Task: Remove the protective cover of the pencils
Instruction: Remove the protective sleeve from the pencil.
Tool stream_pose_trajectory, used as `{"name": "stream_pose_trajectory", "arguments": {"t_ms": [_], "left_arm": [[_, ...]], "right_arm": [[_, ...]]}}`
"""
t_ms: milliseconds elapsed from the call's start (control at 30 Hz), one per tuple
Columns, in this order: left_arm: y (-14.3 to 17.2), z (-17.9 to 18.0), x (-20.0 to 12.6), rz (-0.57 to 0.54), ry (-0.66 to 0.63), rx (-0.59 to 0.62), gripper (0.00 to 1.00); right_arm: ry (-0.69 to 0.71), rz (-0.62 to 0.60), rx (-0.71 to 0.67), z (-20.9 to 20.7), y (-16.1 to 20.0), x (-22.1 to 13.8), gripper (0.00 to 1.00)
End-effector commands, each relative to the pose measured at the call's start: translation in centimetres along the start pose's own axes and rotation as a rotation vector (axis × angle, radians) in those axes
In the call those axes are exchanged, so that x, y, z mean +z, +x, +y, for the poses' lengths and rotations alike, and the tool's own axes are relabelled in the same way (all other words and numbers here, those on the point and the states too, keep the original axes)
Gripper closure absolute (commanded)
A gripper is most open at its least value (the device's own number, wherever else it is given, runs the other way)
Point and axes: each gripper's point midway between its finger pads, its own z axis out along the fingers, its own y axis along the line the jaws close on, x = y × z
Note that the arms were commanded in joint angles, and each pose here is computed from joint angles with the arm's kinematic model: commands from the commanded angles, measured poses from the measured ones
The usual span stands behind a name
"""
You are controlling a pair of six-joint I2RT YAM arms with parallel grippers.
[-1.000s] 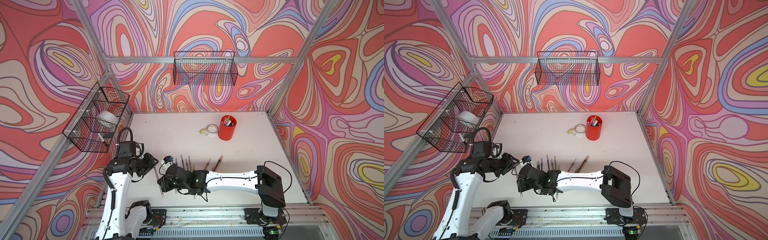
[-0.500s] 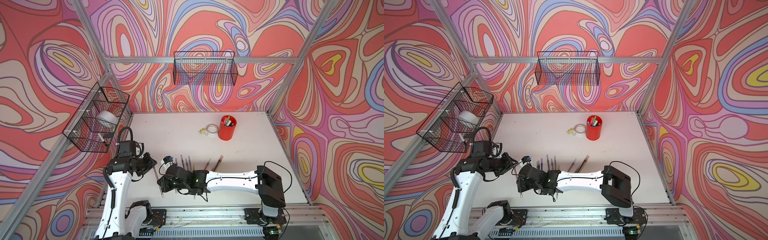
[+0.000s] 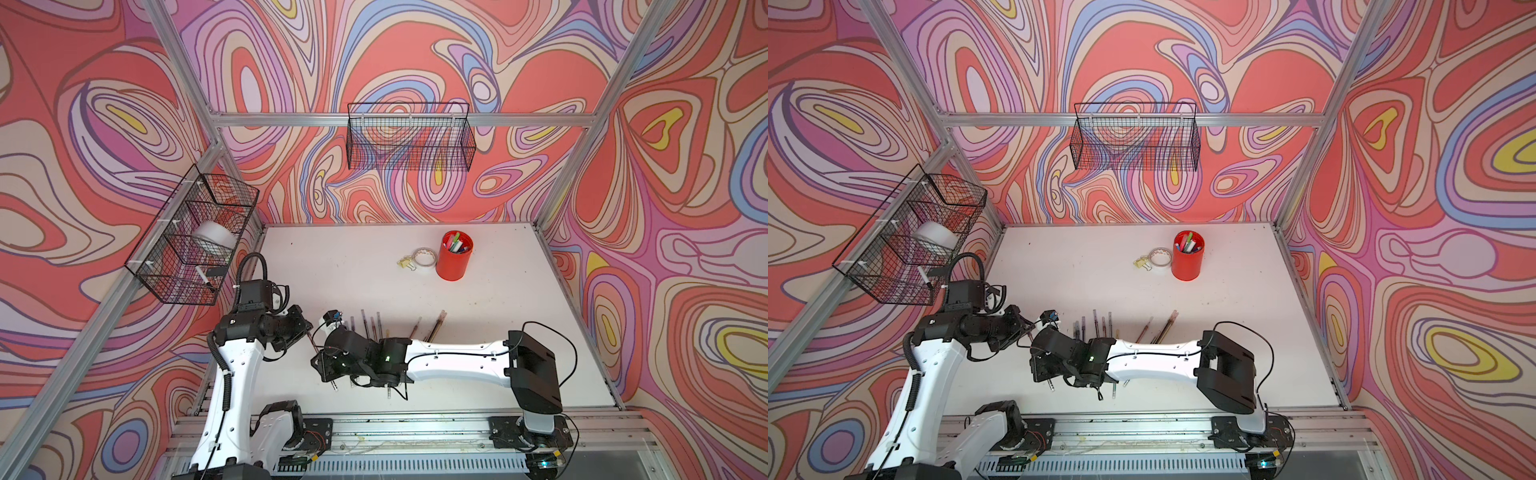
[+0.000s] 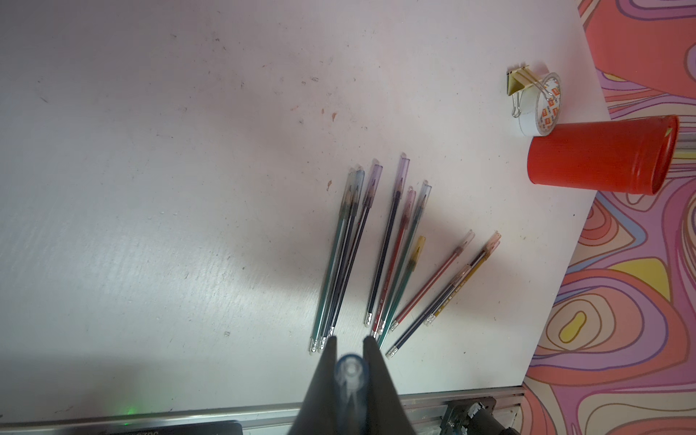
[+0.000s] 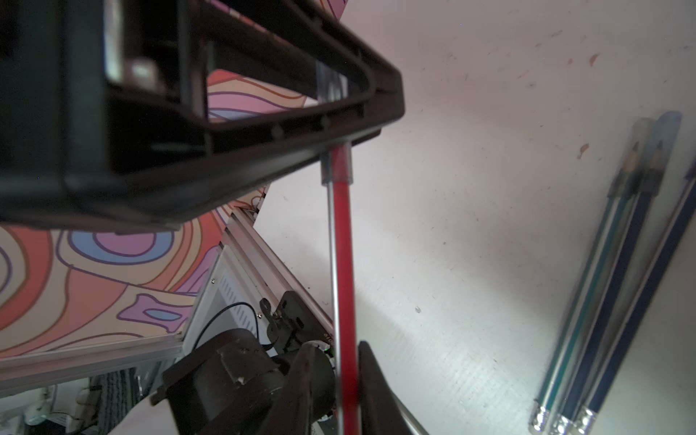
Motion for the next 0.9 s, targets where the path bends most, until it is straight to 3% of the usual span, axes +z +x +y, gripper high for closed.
{"name": "stream_pose_trajectory", "arguments": {"t_ms": [0, 167, 333, 633, 867], "left_arm": [[-0.4, -1.2, -0.7, 0.003, 0.032, 0.017, 0.97], [-2.4, -2.1, -1.9, -0.021, -0.005, 0.106, 1.0], [-4.6, -3.0, -2.0, -0.041, -0.023, 0.179, 1.0], [-7.0, -2.2, -1.5, -0.072, -0.112, 0.19, 1.0], [-7.0, 0.3, 0.0, -0.056, -0.21, 0.155, 1.0]], "right_arm": [[-0.001, 0.0, -0.007, 0.5, -0.1, 0.2, 0.92], [-0.012, -0.022, -0.015, 0.9, -0.7, -0.3, 1.0], [-0.035, -0.039, -0.019, 1.6, -1.0, -0.5, 1.0], [-0.031, -0.041, -0.037, 2.5, 0.4, -0.9, 1.0], [0.191, -0.035, 0.076, -2.5, 2.0, -0.3, 1.0]]}}
